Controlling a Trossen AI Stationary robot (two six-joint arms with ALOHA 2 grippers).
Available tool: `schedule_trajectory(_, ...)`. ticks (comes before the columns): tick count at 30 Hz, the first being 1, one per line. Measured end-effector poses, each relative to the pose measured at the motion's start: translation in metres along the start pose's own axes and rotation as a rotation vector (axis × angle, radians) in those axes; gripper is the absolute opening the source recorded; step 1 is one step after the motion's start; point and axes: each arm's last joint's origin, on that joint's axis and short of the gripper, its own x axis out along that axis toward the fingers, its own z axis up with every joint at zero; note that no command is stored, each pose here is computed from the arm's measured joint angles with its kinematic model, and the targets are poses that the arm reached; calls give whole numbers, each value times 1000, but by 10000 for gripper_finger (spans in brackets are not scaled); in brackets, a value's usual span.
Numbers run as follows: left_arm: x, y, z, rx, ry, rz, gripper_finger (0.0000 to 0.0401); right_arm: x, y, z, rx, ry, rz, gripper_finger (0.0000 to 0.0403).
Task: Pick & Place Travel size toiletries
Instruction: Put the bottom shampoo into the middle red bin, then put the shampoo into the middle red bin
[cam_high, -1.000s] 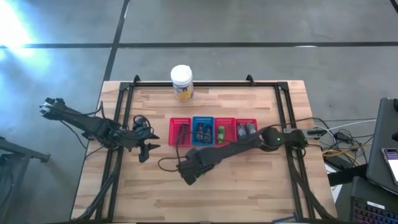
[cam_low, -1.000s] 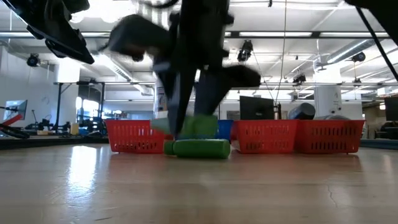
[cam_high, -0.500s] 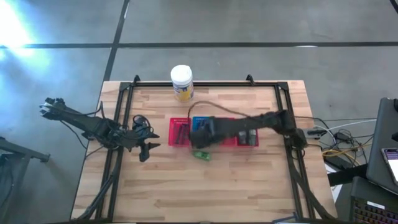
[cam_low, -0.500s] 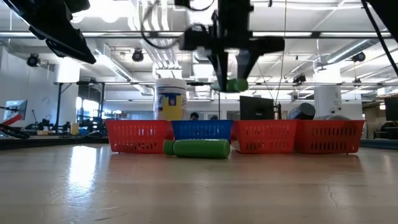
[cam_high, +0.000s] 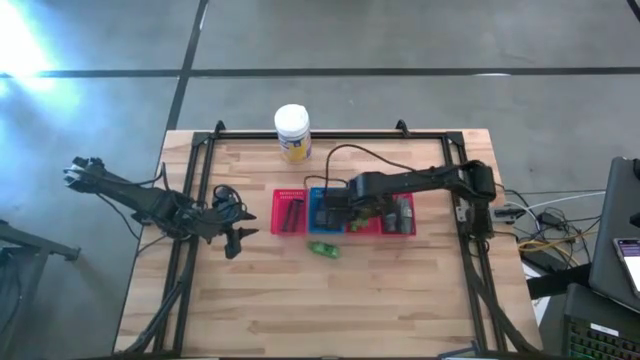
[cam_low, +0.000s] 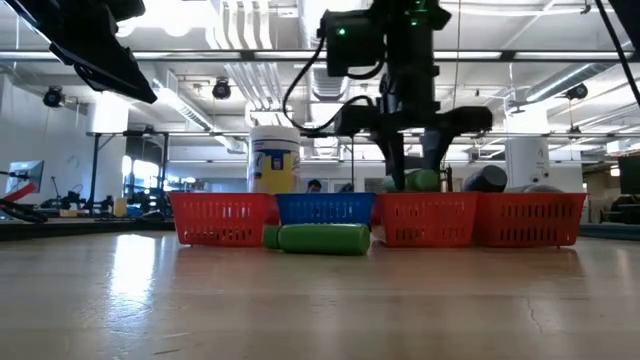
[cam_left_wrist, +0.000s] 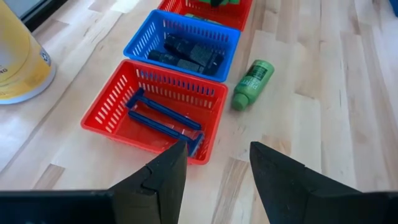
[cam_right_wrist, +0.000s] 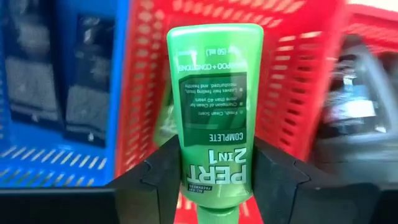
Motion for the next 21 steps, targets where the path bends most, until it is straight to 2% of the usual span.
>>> schedule_trajectory(5, 0, 0, 0, 1, -5, 12, 181, 0, -16, -2, 69, -51, -30, 192)
schedule_trajectory(12, 0, 1, 0, 2, -10, 21, 181, -2, -19, -3, 60, -54, -25, 243)
schedule_trajectory(16, 0, 1, 0, 2, -10, 21, 181, -20, -4, -16, -81, -128, 75, 268)
schedule_trajectory(21, 0, 1, 0, 3, -14, 28, 181, -40, 20, -51, -364, -146, 280, 286)
